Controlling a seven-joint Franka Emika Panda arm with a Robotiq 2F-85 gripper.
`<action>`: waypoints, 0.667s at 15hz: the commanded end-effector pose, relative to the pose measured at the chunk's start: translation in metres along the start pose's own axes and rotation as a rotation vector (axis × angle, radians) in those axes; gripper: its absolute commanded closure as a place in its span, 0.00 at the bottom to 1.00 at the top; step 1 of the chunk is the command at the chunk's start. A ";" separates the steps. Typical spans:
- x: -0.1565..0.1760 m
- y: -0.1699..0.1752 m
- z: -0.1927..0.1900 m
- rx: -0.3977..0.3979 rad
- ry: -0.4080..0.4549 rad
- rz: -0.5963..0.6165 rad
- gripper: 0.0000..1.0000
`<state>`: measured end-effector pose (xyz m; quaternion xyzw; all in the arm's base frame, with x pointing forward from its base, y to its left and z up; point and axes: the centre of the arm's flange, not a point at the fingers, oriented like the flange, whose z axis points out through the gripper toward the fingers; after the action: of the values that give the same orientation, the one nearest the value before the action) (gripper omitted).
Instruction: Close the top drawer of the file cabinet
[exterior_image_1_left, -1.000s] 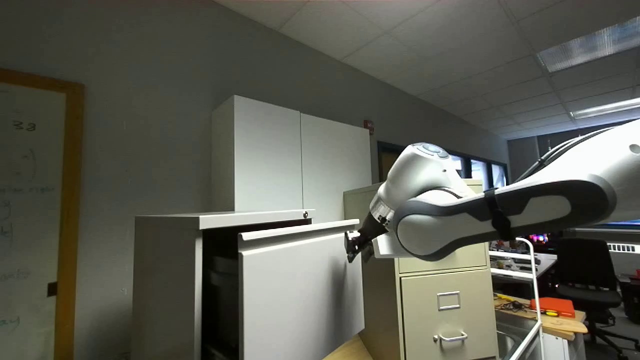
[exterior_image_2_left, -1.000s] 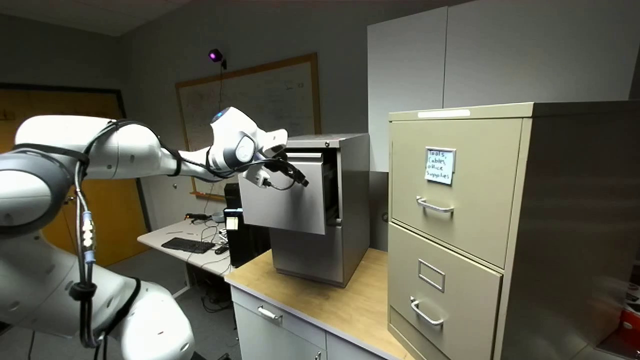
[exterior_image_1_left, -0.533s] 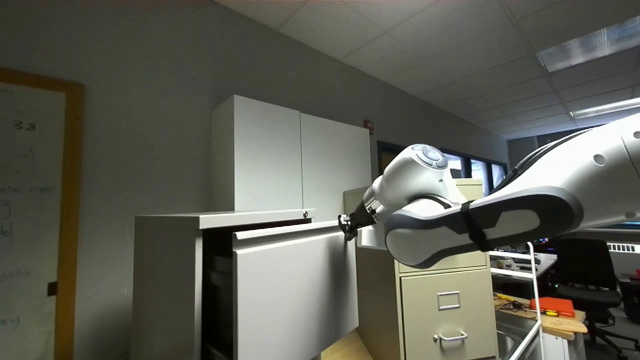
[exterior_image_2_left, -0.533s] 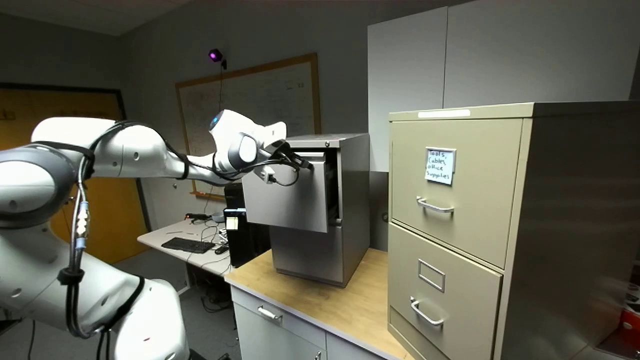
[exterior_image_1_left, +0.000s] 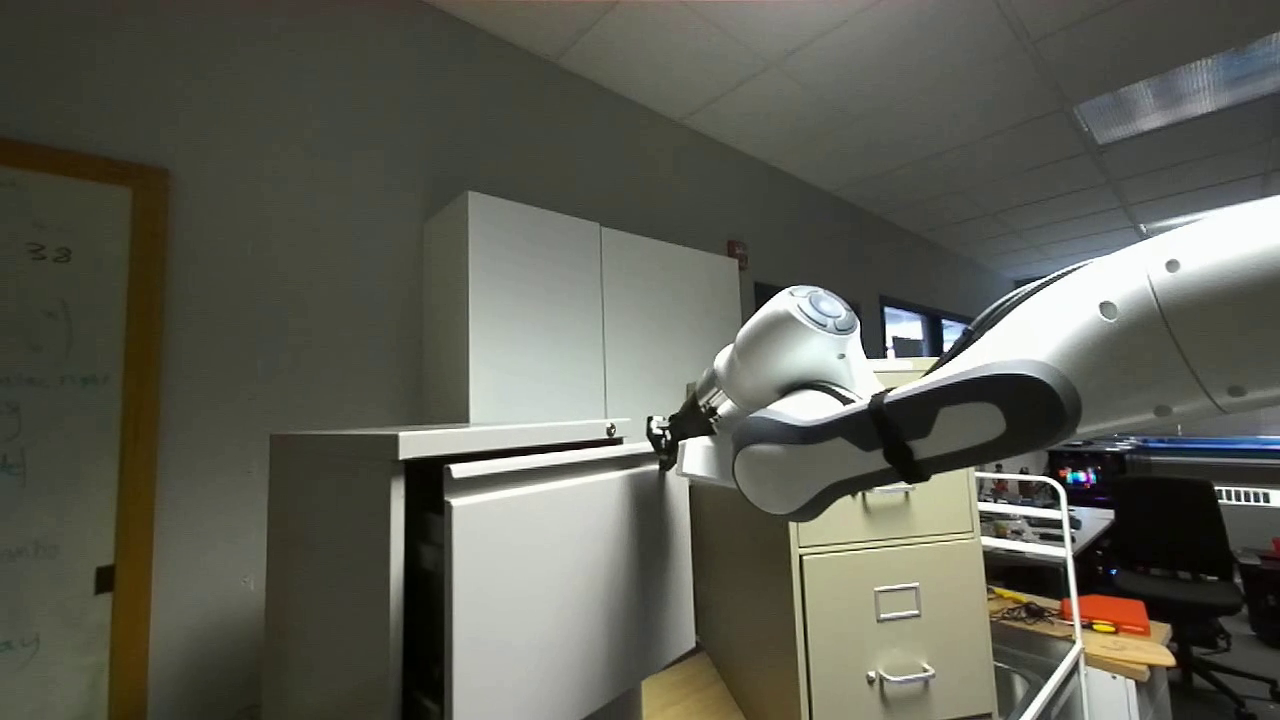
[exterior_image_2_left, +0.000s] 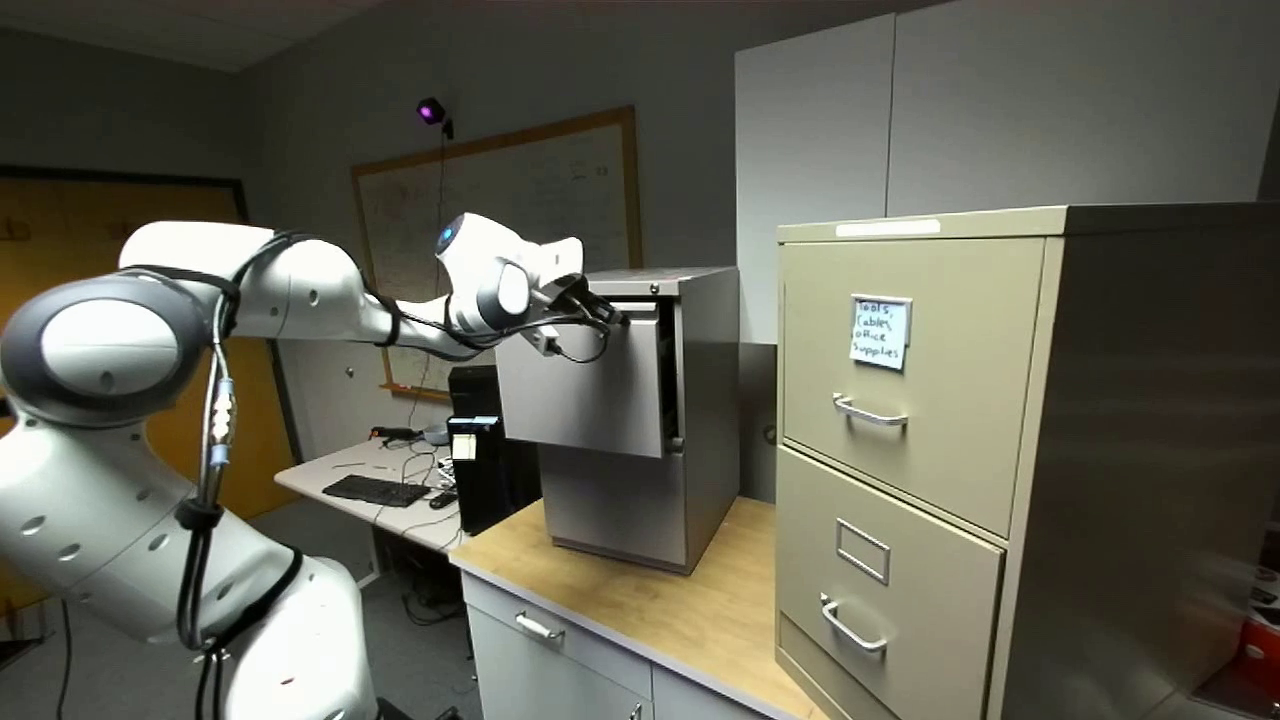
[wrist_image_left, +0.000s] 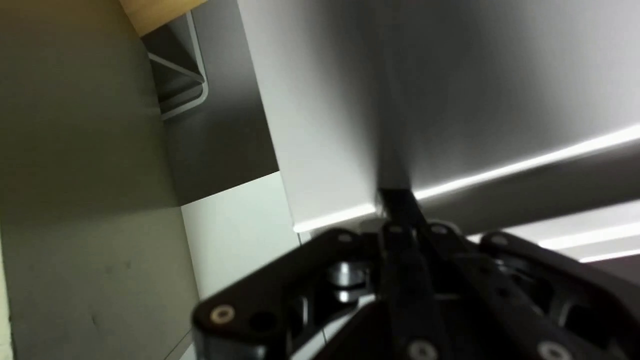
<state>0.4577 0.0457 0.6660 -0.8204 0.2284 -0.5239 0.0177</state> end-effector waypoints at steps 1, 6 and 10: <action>0.023 -0.031 0.038 0.043 -0.028 0.031 1.00; 0.042 -0.048 0.073 0.060 -0.056 0.035 1.00; 0.053 -0.059 0.095 0.075 -0.086 0.042 1.00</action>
<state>0.5414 0.0483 0.6739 -0.8325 0.2220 -0.5042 0.0585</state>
